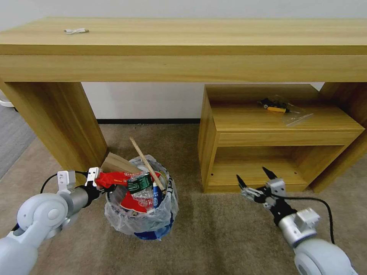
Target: Pick up the trash bin and place the garbage on the floor into it.
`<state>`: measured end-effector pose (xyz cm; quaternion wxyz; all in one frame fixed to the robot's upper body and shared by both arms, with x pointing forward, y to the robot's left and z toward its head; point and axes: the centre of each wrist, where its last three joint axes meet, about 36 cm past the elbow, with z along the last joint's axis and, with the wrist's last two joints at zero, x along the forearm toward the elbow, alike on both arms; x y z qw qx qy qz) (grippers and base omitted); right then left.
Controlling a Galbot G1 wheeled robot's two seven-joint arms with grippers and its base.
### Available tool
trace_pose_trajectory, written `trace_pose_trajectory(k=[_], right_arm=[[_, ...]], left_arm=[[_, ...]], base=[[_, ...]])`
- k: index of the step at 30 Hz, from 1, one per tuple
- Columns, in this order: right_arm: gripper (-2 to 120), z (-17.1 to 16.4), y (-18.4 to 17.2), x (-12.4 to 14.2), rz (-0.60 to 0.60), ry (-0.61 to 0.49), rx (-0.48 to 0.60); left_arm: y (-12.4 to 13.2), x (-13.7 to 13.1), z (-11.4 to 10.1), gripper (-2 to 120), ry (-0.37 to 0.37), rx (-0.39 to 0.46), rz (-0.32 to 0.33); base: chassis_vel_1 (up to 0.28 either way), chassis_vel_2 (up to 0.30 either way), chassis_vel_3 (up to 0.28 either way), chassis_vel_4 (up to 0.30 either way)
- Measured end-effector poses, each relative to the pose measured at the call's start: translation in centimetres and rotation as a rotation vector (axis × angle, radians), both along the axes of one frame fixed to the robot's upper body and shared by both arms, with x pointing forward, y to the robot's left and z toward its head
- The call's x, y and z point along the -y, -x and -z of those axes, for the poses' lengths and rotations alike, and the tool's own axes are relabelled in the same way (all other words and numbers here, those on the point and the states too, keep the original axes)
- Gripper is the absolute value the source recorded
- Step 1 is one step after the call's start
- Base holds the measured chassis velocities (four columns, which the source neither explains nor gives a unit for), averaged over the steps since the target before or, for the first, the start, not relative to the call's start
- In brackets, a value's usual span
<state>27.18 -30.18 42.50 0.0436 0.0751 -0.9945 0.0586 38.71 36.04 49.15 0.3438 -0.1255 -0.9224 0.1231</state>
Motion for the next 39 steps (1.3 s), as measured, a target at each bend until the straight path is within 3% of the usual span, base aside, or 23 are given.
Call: trace_pose_trajectory(k=[10,19,30,39], right_arm=[[100,1.7,1.7,1.0,0.07,-0.01,0.006],[100,2.8,2.6,3.0,0.093,-0.004,0.016],[100,4.2,2.9,4.2,0.108,-0.008,-0.016],[100,9.2,2.5,5.8,0.141,-0.112,-0.125]], left_arm=[[0.6,0.8,0.2,0,-0.01,0.0,0.007],[2.8,2.0,0.4,0,-0.016,-0.021,0.011],[3.4,2.5,0.7,0,-0.01,-0.027,0.016],[3.5,2.7,1.0,0,-0.005,-0.034,0.022]], base=[[0.0,0.0,0.0,0.0],[-0.041,-0.048,0.049,0.056],[-0.217,-0.2,0.209,0.194],[-0.215,-0.217,0.208,0.224]])
